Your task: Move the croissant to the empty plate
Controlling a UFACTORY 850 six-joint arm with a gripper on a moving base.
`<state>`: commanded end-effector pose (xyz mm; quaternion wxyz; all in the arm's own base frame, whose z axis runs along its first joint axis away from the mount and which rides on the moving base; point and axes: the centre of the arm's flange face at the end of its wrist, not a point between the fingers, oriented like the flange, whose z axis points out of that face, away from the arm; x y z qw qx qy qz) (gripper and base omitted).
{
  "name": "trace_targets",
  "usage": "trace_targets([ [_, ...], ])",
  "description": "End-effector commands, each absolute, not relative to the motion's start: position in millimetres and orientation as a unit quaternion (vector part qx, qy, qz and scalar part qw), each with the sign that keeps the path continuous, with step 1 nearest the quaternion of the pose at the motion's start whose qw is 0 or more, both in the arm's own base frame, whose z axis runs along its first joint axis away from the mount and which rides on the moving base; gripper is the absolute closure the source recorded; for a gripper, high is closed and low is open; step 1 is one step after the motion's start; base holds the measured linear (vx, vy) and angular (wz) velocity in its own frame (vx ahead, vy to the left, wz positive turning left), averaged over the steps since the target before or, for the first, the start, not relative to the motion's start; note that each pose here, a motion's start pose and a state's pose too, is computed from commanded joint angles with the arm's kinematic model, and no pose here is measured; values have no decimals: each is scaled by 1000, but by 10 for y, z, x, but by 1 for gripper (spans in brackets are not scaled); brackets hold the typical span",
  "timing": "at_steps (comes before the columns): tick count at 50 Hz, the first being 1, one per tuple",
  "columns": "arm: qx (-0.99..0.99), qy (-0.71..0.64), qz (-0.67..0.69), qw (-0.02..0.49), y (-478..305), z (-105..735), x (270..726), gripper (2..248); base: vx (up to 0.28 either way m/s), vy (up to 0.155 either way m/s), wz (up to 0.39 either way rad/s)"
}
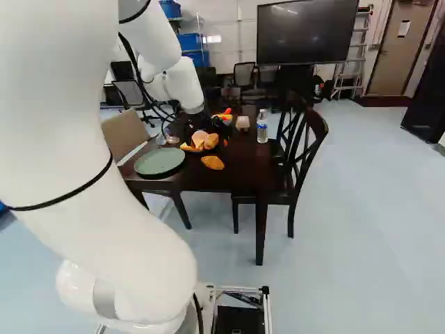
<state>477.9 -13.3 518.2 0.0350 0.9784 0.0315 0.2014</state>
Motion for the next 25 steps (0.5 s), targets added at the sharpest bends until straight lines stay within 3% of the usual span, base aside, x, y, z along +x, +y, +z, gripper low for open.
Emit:
trace_targets([
  [25,970,129,197,55,-133,5182,4779,3,0,0,0],
])
